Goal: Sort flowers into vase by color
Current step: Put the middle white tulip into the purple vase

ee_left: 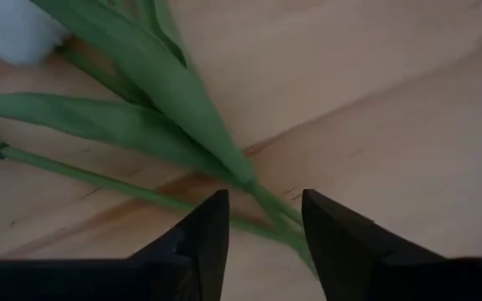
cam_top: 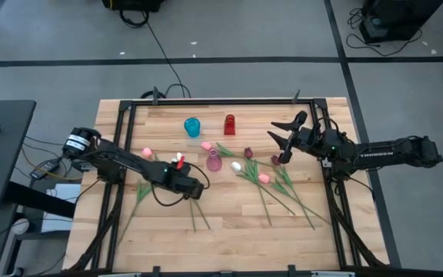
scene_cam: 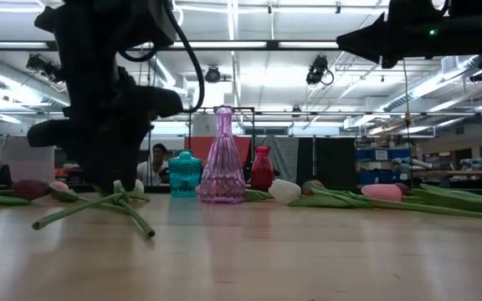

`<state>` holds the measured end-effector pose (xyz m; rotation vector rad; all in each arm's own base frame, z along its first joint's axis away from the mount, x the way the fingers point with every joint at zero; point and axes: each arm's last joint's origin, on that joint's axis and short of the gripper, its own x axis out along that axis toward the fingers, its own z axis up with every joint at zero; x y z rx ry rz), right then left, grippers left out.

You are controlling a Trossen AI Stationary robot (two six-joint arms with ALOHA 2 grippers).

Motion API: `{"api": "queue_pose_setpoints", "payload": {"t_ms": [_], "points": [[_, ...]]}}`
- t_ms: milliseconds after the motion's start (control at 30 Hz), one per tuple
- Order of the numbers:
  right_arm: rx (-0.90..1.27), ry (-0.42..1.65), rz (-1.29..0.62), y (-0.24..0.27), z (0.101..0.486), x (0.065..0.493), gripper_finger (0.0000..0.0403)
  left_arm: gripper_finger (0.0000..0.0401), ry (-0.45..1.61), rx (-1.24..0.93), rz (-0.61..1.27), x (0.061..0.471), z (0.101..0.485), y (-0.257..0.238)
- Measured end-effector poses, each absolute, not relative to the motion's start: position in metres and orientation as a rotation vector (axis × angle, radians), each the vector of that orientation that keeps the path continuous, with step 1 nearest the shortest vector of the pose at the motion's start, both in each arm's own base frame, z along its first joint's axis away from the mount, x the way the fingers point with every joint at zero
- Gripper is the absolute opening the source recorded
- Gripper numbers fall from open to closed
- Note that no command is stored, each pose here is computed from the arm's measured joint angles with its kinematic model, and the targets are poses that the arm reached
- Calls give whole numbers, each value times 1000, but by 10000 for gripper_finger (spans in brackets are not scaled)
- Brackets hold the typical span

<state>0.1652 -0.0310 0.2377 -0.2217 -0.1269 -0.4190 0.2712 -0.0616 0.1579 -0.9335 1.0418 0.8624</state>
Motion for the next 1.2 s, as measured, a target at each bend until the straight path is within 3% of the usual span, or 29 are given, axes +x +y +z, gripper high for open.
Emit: {"api": "queue_pose_setpoints", "payload": {"t_ms": [200,400,467,933,1200], "points": [[-223,-134,-428,-31,239,165,168,114,1049,-888,863,273,157,-53],[-223,-134,-428,-31,239,165,168,21,1104,-843,817,273,156,-46],[-223,-134,-429,-31,239,165,168,8,1123,-837,804,273,156,-45],[-223,-134,-428,-31,239,165,168,34,1135,-951,768,281,167,-46],[-223,-134,-428,-31,239,165,168,97,1111,-940,792,283,167,-46]]}}
